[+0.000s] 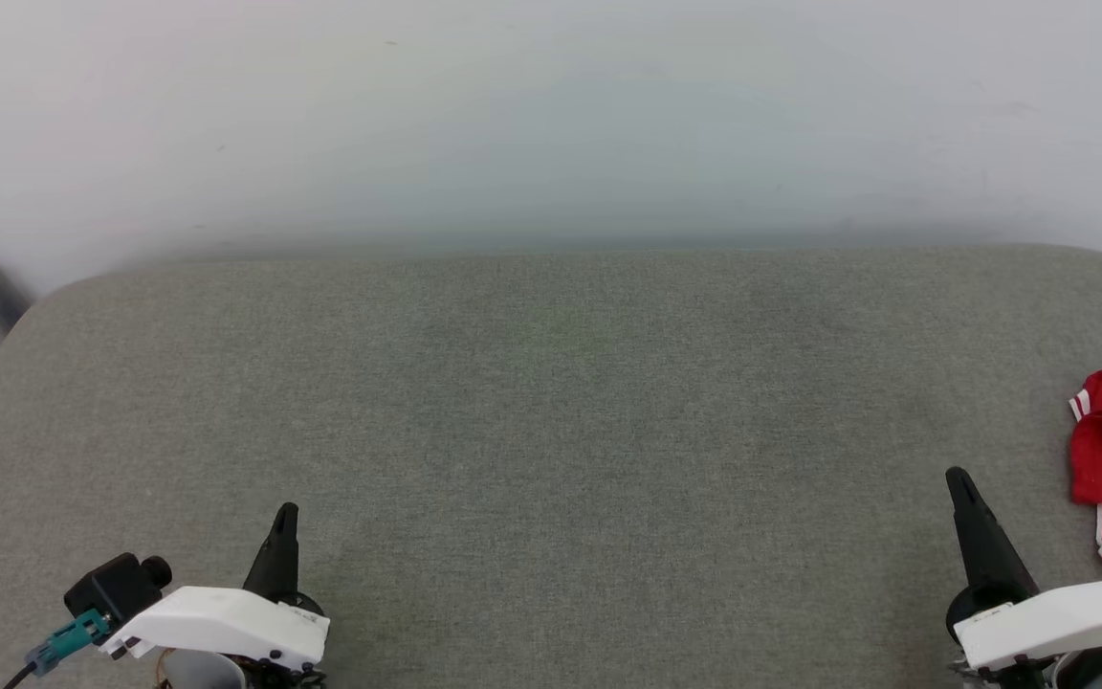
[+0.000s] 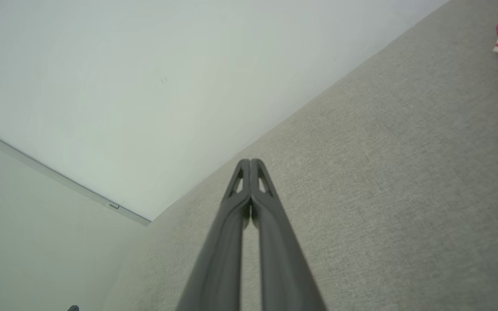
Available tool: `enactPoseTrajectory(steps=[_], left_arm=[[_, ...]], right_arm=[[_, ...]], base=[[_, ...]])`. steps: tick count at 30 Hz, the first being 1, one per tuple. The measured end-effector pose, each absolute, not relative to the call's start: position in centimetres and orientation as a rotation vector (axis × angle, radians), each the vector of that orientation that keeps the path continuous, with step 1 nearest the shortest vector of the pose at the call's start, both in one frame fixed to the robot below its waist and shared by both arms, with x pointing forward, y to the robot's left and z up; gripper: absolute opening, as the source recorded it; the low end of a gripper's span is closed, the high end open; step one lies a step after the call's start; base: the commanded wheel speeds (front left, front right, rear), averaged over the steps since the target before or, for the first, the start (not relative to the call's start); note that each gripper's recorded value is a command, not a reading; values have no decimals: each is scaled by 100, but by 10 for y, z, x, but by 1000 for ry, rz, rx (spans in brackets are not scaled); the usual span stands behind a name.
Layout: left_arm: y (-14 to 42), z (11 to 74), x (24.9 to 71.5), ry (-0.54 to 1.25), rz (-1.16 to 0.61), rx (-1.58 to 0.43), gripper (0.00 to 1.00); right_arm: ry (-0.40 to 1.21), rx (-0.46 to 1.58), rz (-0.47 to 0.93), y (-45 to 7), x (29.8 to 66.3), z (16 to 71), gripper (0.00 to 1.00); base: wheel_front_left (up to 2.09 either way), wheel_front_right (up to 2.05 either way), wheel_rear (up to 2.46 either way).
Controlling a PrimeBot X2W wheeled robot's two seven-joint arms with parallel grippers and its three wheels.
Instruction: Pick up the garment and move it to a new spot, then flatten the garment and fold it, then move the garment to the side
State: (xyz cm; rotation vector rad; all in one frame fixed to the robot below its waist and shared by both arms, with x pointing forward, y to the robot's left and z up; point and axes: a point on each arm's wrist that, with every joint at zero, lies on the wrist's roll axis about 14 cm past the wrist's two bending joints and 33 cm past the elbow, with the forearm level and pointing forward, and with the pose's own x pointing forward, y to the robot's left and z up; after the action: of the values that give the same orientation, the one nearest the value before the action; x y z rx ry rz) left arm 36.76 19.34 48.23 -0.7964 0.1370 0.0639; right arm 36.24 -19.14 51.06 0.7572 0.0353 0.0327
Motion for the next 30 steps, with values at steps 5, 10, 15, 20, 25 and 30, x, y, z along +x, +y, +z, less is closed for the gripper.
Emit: enactPoseTrajectory(steps=[5,10,15,20,25,30], left_arm=[[194,483,369,134,64,-861,0],[194,484,371,133,66,-925,0],[194,485,372,132,63,-984,0],[195,486,374,124,63,-1041,0],[194,488,376,120,57,-1084,0],[195,489,377,111,57,-1146,0]], right_arm=[[38,824,27,-192,364,509,0],[34,888,27,-193,367,510,0],[39,949,20,-194,367,507,0],[32,1006,20,-194,370,509,0],[35,1050,16,-194,371,508,0],[32,1114,12,-195,373,507,0]], base=[[0,0,0],[0,0,0],[0,0,0],[0,0,0],[0,0,0],[0,0,0]])
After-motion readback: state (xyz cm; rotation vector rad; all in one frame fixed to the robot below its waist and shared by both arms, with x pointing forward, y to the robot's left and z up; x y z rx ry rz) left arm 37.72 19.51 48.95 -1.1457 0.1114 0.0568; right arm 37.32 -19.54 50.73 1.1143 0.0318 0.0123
